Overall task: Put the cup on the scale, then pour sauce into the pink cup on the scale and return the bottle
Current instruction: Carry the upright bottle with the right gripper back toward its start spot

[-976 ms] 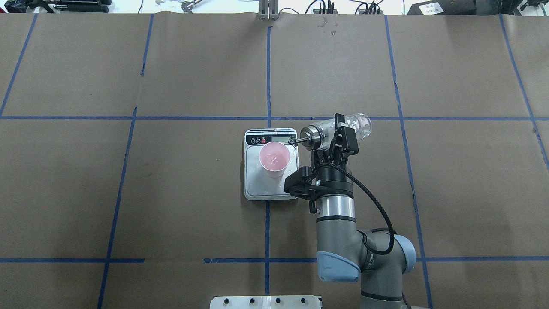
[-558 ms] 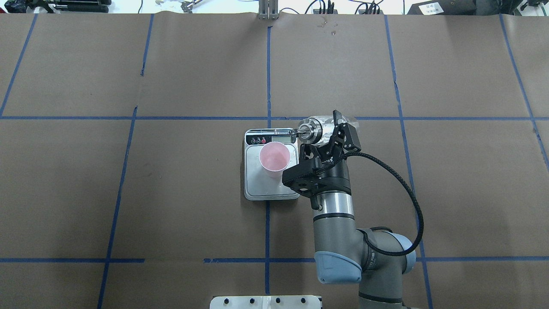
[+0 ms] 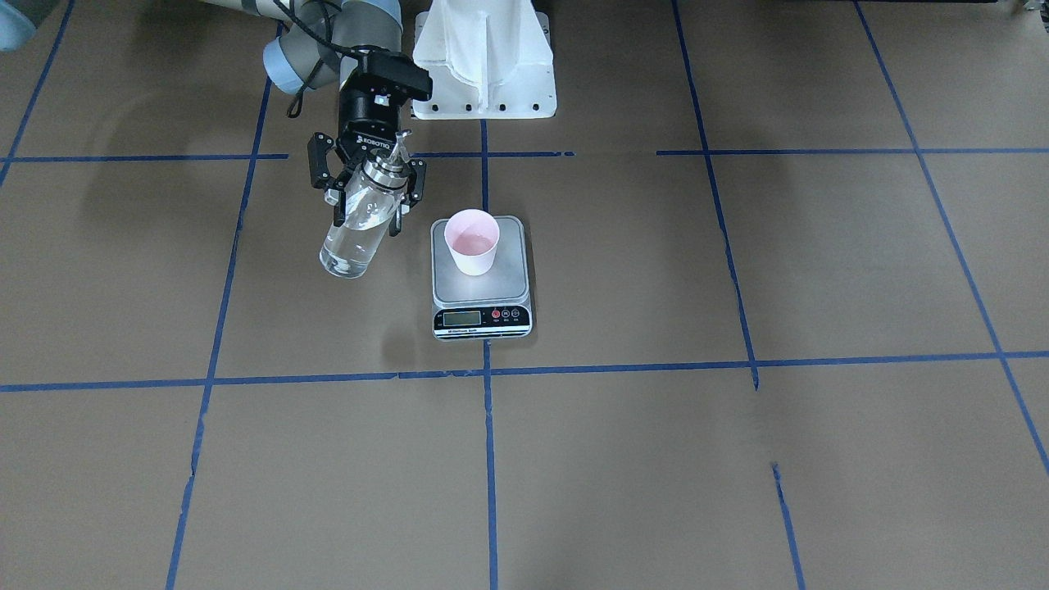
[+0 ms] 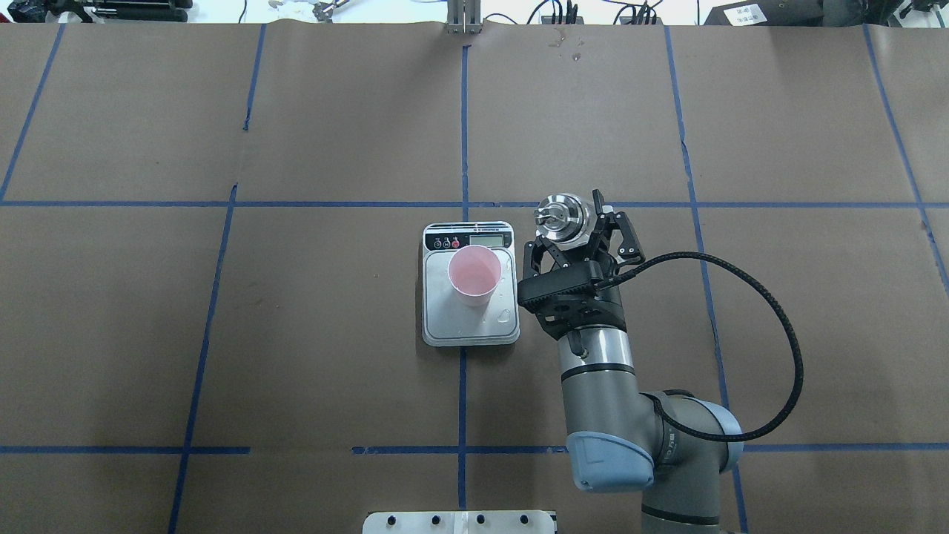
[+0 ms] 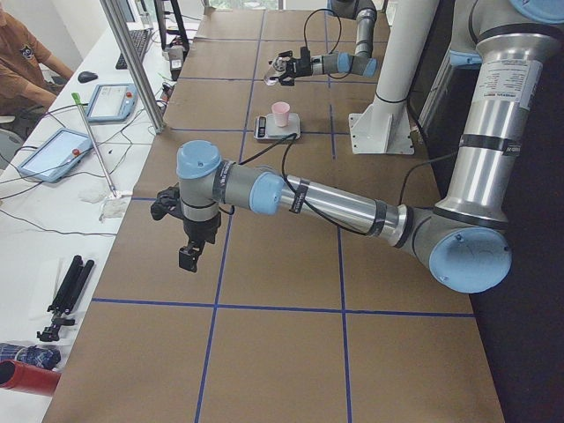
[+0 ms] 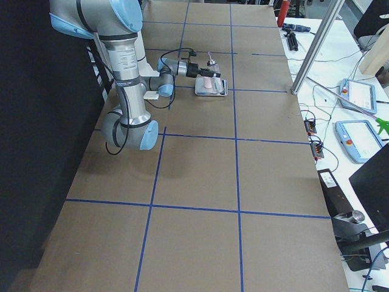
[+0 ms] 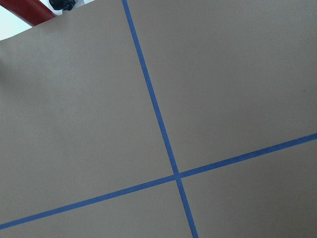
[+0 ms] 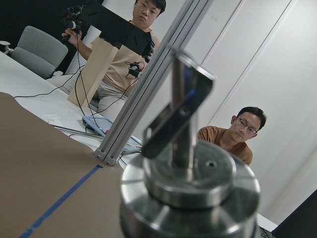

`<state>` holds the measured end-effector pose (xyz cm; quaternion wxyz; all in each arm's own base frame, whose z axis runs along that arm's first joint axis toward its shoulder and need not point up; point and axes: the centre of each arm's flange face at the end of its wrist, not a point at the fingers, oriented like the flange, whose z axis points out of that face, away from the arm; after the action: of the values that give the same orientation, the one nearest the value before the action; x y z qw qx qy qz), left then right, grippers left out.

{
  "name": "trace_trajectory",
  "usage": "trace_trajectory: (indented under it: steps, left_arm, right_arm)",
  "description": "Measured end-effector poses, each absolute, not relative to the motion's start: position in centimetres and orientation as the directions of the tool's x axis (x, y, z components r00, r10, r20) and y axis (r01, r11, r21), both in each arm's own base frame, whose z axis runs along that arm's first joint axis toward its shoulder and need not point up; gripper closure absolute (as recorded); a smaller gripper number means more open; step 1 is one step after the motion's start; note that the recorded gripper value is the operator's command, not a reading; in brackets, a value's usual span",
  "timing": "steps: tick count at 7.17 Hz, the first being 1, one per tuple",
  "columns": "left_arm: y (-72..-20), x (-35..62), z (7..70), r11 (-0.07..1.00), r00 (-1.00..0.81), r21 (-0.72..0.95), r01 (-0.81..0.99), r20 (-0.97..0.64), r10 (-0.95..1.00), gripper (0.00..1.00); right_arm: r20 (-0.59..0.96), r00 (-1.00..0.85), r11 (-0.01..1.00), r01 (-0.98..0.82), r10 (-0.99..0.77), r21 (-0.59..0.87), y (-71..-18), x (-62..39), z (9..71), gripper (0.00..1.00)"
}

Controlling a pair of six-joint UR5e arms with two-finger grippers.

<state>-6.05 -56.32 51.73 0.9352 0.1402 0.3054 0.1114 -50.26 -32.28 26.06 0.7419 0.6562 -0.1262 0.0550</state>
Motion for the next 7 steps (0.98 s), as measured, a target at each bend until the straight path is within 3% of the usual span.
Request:
trace_trajectory:
  steps: [3, 7]
  left_arm:
    - [-56.3, -6.1, 50.3, 0.931, 0.789, 0.344, -0.121, -0.536, 0.3, 0.0]
    - [-55.9, -6.1, 48.0, 0.928, 0.79, 0.353, -0.12, -0.532, 0.305, 0.0]
  right_arm:
    - [0.458, 0.886, 0.223, -0.434, -0.067, 0.873, -34.1, -47.6, 30.4, 1.0]
    - [0.571, 0.82, 0.342, -0.548, 0.038, 0.764, -39.0, -41.4, 37.9, 1.0]
